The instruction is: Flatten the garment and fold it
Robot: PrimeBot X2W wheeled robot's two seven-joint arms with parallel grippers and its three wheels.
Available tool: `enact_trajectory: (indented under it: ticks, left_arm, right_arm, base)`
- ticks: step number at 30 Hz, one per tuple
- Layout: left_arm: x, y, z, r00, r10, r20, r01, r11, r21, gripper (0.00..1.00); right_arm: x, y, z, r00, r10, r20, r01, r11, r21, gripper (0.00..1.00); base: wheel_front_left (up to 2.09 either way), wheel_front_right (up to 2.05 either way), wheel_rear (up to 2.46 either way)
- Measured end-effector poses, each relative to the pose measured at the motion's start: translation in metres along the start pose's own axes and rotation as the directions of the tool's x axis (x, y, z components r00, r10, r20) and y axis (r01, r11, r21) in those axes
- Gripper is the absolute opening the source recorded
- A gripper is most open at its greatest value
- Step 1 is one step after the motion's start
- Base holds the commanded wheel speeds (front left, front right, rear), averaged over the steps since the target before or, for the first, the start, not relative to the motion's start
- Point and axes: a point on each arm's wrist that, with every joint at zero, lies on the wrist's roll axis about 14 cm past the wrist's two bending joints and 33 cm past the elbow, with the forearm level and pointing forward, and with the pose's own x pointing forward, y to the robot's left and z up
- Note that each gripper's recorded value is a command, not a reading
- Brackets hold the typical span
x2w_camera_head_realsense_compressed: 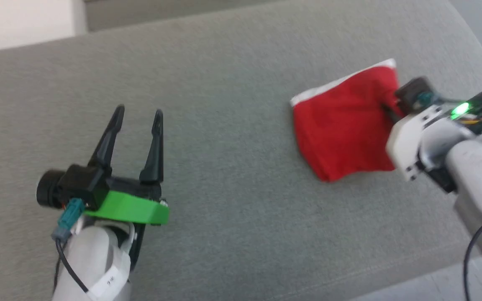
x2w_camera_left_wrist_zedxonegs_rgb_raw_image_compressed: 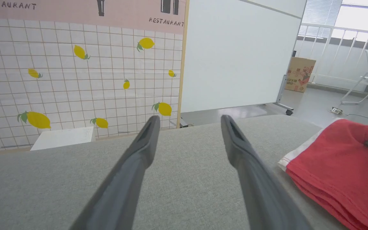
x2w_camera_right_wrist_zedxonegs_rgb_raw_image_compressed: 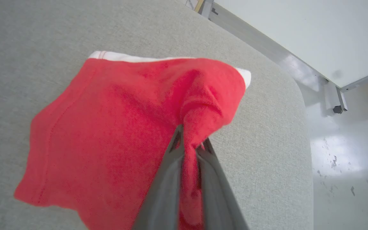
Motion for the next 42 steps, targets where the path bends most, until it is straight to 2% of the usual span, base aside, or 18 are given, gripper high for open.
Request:
enact_trajectory:
  ticks: [3, 8, 15, 20, 23, 24, 25, 26, 33, 38, 42]
  left_arm:
    - [0.016, -0.006, -0.013, 0.999, -0.050, -0.003, 0.050, 0.999, -0.007, 1.00]
    - [0.034, -0.007, -0.045, 0.995, -0.099, -0.030, 0.099, 0.995, -0.029, 1.00]
    - [0.039, 0.001, -0.093, 0.987, -0.124, -0.103, 0.117, 0.991, -0.069, 1.00]
    - [0.036, 0.010, -0.116, 0.984, -0.113, -0.139, 0.102, 0.991, -0.089, 1.00]
    - [0.033, 0.015, -0.122, 0.983, -0.105, -0.151, 0.092, 0.992, -0.091, 1.00]
    - [0.031, 0.016, -0.123, 0.983, -0.100, -0.155, 0.087, 0.992, -0.090, 1.00]
    - [0.029, 0.018, -0.124, 0.983, -0.096, -0.158, 0.083, 0.993, -0.088, 1.00]
    - [0.028, 0.019, -0.124, 0.983, -0.093, -0.157, 0.080, 0.993, -0.088, 1.00]
    - [0.020, 0.017, -0.113, 0.986, -0.054, -0.155, 0.037, 0.994, -0.106, 1.00]
    - [0.005, 0.018, -0.093, 0.986, 0.009, -0.164, -0.027, 0.994, -0.106, 1.00]
    - [-0.015, 0.027, -0.070, 0.983, 0.084, -0.164, -0.100, 0.991, -0.088, 1.00]
  right_arm:
    - [0.005, -0.033, -0.019, 0.996, -0.068, -0.056, 0.070, 0.997, 0.036, 0.00]
    - [0.012, -0.091, -0.049, 0.970, -0.197, -0.139, 0.204, 0.978, 0.038, 0.00]
    - [0.013, -0.154, -0.086, 0.911, -0.353, -0.215, 0.349, 0.935, -0.060, 0.00]
    - [0.020, -0.177, -0.096, 0.877, -0.419, -0.236, 0.400, 0.908, -0.125, 0.00]
    - [0.027, -0.182, -0.097, 0.866, -0.443, -0.233, 0.425, 0.896, -0.126, 0.00]
    - [0.030, -0.182, -0.096, 0.866, -0.447, -0.225, 0.429, 0.894, -0.125, 0.31]
    - [0.032, -0.183, -0.095, 0.865, -0.452, -0.218, 0.435, 0.892, -0.126, 0.81]
    - [0.034, -0.182, -0.095, 0.865, -0.454, -0.215, 0.436, 0.891, -0.130, 1.00]
    - [0.029, -0.185, -0.061, 0.878, -0.477, -0.044, 0.469, 0.875, -0.121, 1.00]
    - [0.021, -0.158, -0.033, 0.896, -0.432, 0.104, 0.439, 0.897, -0.051, 1.00]
    - [0.013, -0.121, -0.001, 0.890, -0.382, 0.249, 0.376, 0.924, 0.076, 1.00]
  base:
    - [0.00, 0.00, 0.00]
    - [0.00, 0.00, 0.00]
    - [0.00, 0.00, 0.00]
    - [0.00, 0.00, 0.00]
    - [0.00, 0.00, 0.00]
    - [0.00, 0.00, 0.00]
    - [0.00, 0.00, 0.00]
    - [0.00, 0.00, 0.00]
    - [0.00, 0.00, 0.00]
    - [0.00, 0.00, 0.00]
    - [0.00, 0.00, 0.00]
